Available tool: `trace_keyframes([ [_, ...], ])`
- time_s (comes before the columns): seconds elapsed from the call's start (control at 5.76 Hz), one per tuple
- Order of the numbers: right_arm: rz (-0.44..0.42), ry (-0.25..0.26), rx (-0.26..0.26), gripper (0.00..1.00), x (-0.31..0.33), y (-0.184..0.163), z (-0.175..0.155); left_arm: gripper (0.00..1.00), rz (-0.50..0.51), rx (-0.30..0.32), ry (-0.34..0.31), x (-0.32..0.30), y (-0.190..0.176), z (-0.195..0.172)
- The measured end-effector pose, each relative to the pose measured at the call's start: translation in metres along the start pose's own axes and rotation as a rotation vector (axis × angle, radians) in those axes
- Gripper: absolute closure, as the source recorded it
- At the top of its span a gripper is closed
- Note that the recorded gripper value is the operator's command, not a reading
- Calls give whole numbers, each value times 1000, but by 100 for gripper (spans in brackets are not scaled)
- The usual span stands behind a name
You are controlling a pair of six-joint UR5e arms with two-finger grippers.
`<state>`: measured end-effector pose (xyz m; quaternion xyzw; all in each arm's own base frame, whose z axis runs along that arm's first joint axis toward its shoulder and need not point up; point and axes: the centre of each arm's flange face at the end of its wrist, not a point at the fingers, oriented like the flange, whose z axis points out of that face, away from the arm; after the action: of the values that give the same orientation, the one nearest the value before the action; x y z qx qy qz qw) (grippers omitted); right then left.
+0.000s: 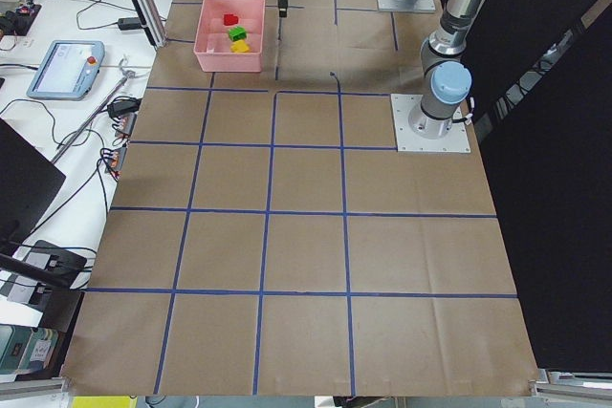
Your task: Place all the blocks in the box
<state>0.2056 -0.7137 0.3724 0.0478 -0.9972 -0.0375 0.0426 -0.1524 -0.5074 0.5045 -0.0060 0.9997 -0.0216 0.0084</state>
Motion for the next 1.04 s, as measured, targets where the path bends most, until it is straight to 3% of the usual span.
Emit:
trace_keyframes([
  [0.17, -26, -4, -32, 1, 29, 28, -27, 1, -1, -1, 0, 0, 0, 1],
  [0.52, -24, -15, -68, 1, 49, 118, -60, 0, -1, -2, 0, 0, 1, 1],
  [0.87, 36, -24, -37, 1, 46, 193, -85, 0, -2, 1, 0, 0, 2, -1],
  [1.04, 47, -39, -19, 1, 44, 208, -94, 1, -2, 2, 0, 0, 2, -1],
])
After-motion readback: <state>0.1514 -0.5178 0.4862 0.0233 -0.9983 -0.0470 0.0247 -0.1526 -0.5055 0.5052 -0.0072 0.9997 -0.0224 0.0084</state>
